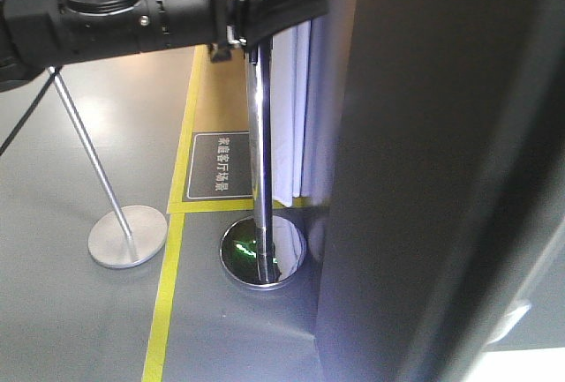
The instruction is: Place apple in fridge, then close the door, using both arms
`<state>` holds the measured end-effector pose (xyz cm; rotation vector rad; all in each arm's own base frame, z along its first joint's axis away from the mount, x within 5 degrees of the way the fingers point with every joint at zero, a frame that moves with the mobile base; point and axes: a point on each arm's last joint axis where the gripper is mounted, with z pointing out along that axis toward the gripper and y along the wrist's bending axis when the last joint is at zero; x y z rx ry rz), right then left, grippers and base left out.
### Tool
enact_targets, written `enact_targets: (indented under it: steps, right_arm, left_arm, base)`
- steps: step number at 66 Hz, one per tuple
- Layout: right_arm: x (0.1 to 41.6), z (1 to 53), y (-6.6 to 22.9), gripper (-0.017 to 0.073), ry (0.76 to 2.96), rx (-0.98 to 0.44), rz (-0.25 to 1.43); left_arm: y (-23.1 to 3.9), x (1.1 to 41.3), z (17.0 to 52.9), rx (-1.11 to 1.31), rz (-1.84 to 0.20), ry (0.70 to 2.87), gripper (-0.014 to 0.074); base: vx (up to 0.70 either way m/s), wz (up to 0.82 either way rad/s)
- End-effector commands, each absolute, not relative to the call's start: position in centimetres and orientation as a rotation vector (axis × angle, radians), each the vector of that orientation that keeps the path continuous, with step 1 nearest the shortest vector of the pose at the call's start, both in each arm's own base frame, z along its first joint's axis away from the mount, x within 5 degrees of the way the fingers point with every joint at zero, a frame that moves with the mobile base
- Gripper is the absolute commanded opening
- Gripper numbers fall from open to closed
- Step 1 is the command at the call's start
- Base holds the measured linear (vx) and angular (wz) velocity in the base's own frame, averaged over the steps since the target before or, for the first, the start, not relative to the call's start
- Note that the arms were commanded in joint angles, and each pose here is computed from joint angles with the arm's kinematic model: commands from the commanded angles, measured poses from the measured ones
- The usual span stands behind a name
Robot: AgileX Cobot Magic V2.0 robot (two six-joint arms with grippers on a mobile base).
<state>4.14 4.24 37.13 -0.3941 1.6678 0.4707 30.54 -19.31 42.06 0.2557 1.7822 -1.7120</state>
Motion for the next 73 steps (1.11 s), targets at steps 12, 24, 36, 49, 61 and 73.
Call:
enact_targets:
  steps: [12, 24, 36, 49, 61, 73]
  right_arm:
    - [5.9, 39.4, 3.0, 0.0421, 1.502, -0.258, 0.334]
    - [9.8, 39.6, 2.5, 0.0583, 1.494, -0.193, 0.210]
    - [14.4, 39.8, 2.1, 0.0590, 1.484, -0.124, 0.121]
    - [18.5, 41.1, 2.0, 0.0587, 1.449, -0.084, 0.051]
    - [22.1, 42.0, 0.9, 0.0580, 1.472, -0.035, -0.010]
    - [25.4, 41.9, -0.2, 0.0580, 1.517, 0.002, -0.046]
  left_arm:
    - [-17.6, 29.9, 45.3, 0.224, -1.753, 1.633, 0.0265]
    - [-17.5, 29.9, 45.3, 0.234, -1.746, 1.638, 0.0265]
    - [-17.6, 29.8, 45.3, 0.271, -1.723, 1.624, 0.0265]
    - [-17.5, 29.9, 45.3, 0.298, -1.683, 1.606, 0.0265]
    - [-17.5, 29.9, 45.3, 0.296, -1.678, 1.605, 0.0265]
    - [-17.5, 30.0, 45.3, 0.286, -1.670, 1.606, 0.0265]
  base:
    - [0.00, 0.00]
    - [0.00, 0.00]
    - [0.00, 0.00]
    - [0.00, 0.00]
    - [0.00, 0.00]
    - [0.00, 0.00]
